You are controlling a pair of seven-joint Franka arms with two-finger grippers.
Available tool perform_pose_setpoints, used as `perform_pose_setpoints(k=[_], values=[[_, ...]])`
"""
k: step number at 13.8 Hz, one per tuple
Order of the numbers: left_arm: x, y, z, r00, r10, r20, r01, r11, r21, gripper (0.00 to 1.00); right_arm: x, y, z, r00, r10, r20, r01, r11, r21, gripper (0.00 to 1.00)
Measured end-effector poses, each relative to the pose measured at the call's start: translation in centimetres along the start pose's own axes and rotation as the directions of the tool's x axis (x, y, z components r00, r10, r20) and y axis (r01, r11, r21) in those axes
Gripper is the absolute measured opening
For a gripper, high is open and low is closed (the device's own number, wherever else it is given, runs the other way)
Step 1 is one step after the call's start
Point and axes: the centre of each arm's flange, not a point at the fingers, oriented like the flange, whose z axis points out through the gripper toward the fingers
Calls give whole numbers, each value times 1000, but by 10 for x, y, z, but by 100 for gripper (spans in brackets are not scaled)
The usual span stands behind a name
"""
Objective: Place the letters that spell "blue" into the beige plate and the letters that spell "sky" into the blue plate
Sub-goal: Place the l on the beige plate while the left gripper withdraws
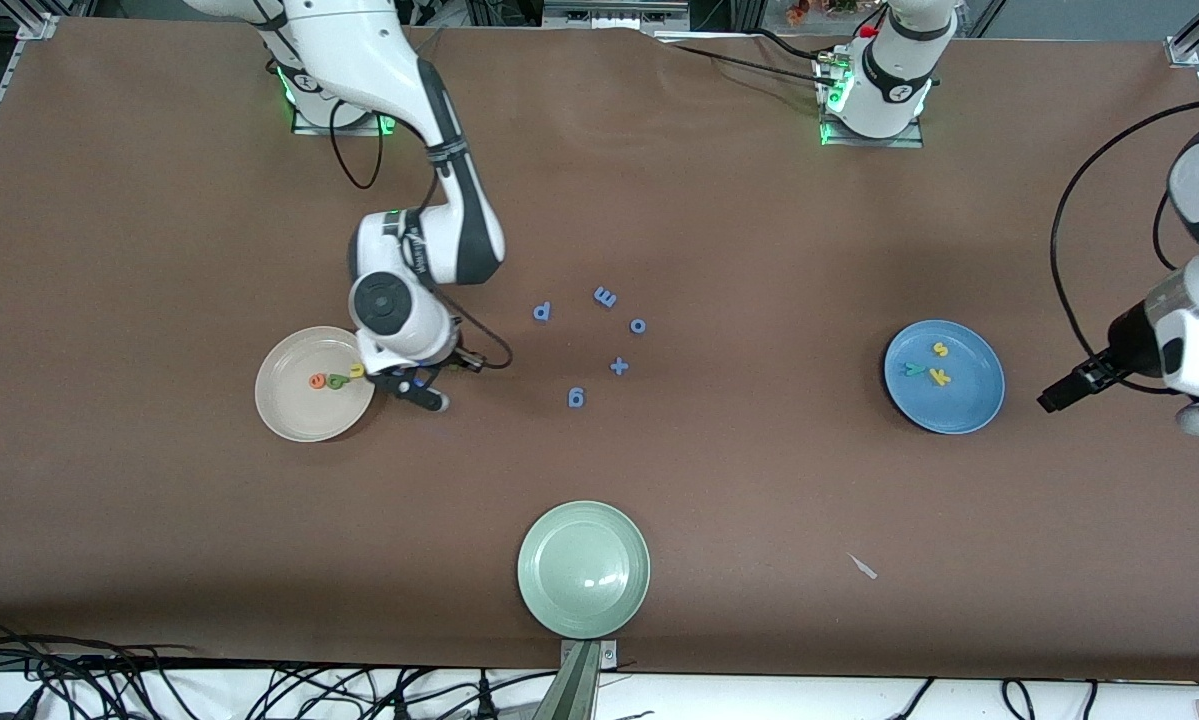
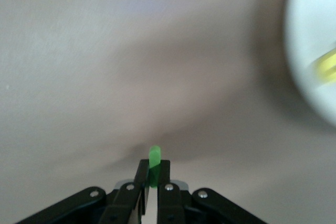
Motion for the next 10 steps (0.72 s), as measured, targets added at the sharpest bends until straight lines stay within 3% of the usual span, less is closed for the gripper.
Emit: perform_pose_setpoints(k=[5, 10], values=[[-32, 14, -63, 998, 60, -24, -59, 998, 29, 100, 58, 94, -60, 969, -247, 10, 247, 969, -22, 10], [-80, 24, -101, 984, 155, 87, -161, 985, 68, 100, 69, 122, -60, 956, -294, 14, 295, 955, -31, 53]])
